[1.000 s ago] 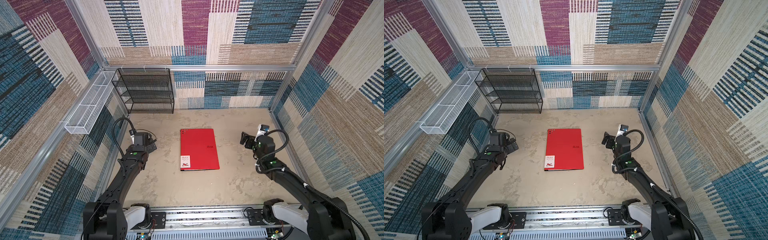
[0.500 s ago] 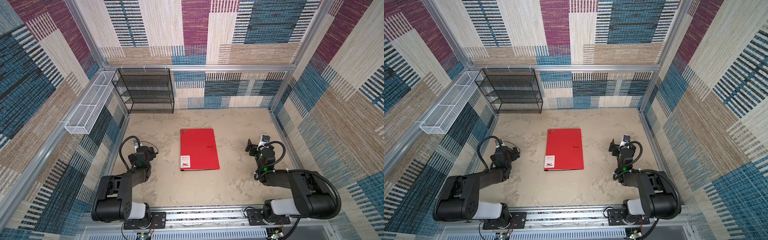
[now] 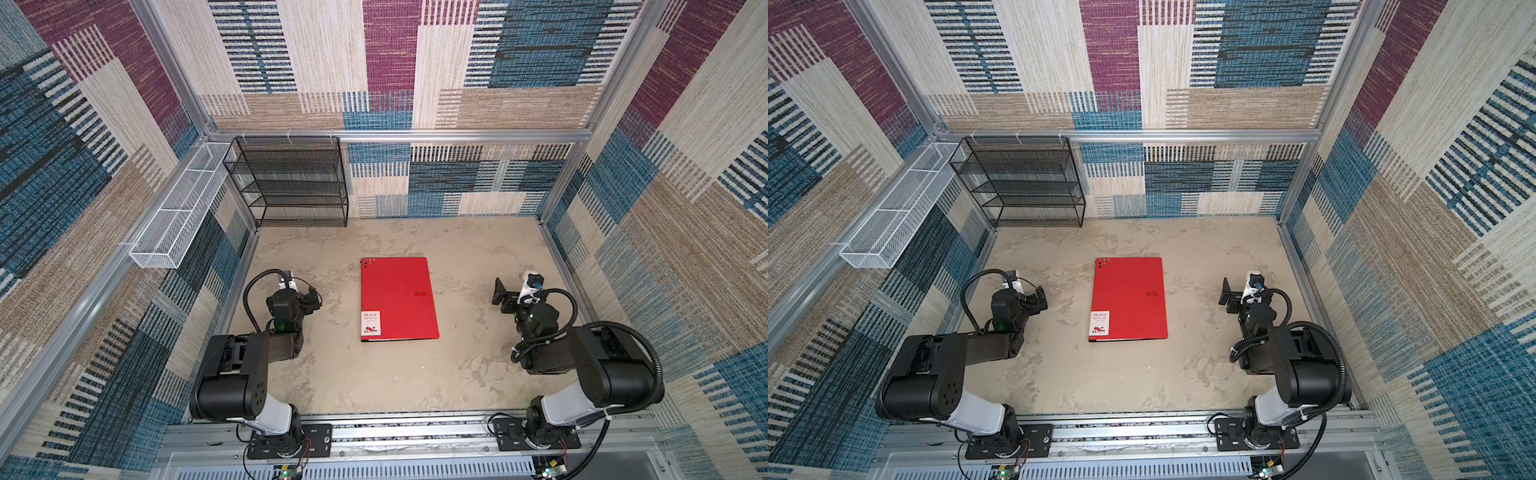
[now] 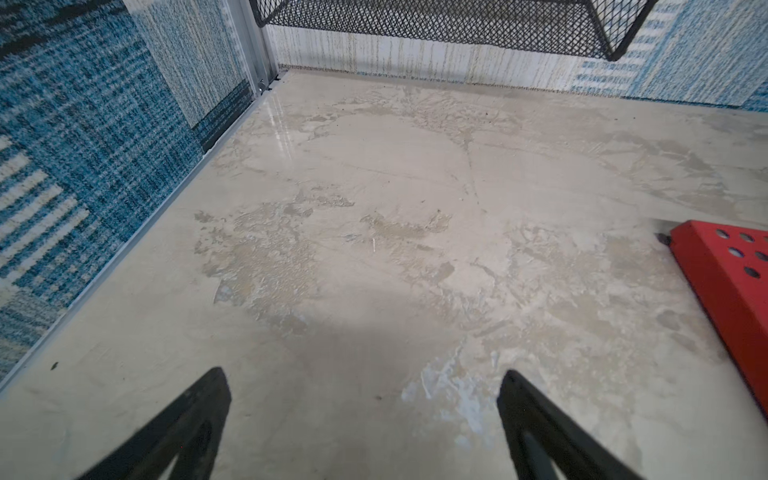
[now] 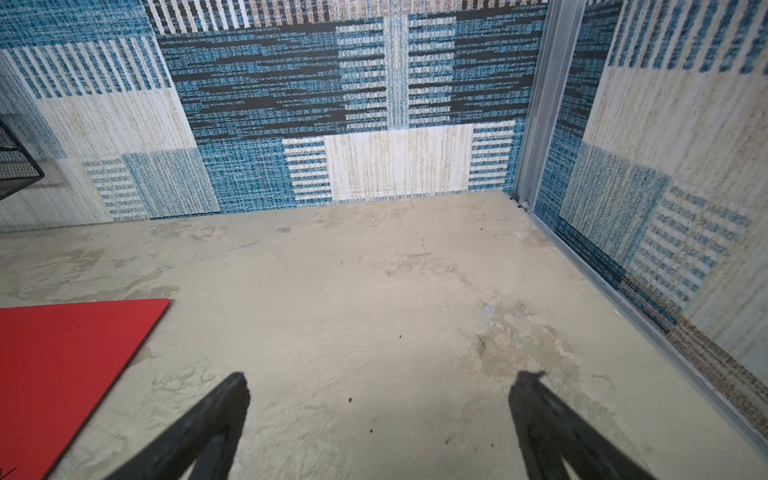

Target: Put the files into the folder

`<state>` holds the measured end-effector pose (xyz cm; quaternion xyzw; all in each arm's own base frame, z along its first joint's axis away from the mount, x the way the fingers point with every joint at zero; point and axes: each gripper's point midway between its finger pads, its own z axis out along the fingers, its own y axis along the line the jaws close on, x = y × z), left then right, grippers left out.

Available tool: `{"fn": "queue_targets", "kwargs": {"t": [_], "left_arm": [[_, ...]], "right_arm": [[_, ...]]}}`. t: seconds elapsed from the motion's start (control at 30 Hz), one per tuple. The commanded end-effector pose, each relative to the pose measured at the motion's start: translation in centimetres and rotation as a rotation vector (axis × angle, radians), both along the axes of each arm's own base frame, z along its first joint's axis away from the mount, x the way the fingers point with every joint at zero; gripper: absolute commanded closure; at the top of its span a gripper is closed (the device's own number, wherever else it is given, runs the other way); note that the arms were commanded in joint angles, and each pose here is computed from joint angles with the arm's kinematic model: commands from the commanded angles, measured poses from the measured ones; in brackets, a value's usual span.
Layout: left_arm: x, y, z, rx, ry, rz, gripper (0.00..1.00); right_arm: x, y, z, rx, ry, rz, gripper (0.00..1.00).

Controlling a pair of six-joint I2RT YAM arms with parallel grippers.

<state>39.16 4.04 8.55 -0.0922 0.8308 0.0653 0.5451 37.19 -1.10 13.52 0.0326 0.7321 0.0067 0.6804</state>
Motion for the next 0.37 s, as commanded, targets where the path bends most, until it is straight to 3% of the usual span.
{"fn": "queue_targets", "kwargs": {"t": [0.0,0.33], "left_arm": [[0.42,-0.23,1.05,0.019,-0.044,-0.019,0.0],[0.45,-0.24,1.03,0.02,-0.043,-0.021,0.01]], "right_arm": [[0.34,0.79,0.88,-0.024,-0.027,0.045,0.0],[0.3,1.03,0.86,-0.028,-0.028,0.06,0.0]]}}
